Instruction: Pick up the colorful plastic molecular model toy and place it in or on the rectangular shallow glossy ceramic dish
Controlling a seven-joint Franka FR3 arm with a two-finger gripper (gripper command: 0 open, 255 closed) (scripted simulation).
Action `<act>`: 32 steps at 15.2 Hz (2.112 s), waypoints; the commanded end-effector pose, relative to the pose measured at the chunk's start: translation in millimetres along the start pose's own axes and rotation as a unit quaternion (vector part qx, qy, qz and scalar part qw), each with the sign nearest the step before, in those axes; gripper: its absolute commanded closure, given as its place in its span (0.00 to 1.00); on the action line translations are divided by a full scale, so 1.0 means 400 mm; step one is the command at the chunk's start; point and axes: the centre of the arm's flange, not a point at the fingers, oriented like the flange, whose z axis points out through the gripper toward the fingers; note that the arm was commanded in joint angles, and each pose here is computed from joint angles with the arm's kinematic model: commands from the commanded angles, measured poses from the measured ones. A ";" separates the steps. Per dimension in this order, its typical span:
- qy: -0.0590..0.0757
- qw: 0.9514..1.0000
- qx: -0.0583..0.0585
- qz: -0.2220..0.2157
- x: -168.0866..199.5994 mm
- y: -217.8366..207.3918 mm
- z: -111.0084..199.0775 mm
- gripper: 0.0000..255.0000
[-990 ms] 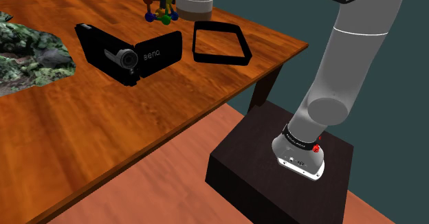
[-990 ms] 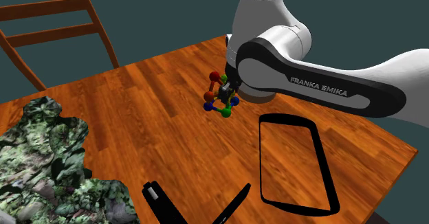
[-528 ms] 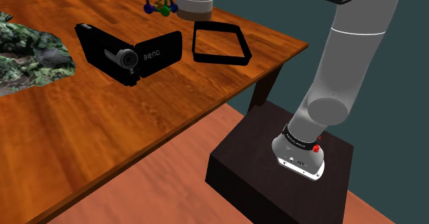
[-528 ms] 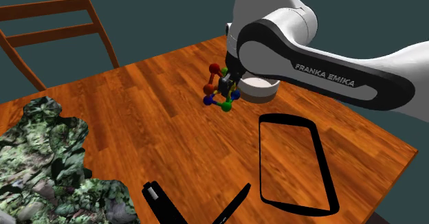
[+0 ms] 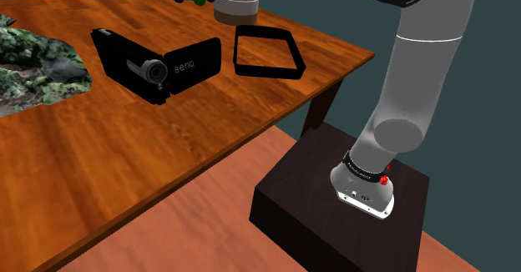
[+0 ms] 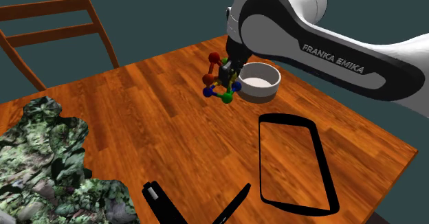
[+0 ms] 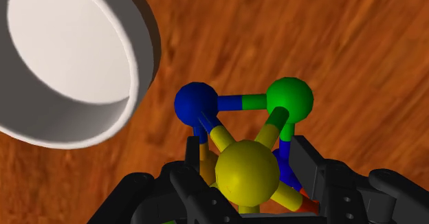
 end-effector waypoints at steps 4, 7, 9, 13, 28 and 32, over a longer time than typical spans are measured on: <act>0.000 1.000 0.000 0.000 0.013 0.007 -0.065 1.00; 0.000 1.000 0.000 0.000 0.021 0.009 -0.103 1.00; 0.000 1.000 0.000 0.000 0.024 0.010 -0.119 1.00; 0.000 1.000 0.000 0.000 -0.101 -0.011 -0.157 1.00; 0.000 1.000 0.000 0.000 -0.567 -0.092 -0.301 1.00; 0.000 1.000 0.000 0.000 -0.675 -0.111 -0.321 1.00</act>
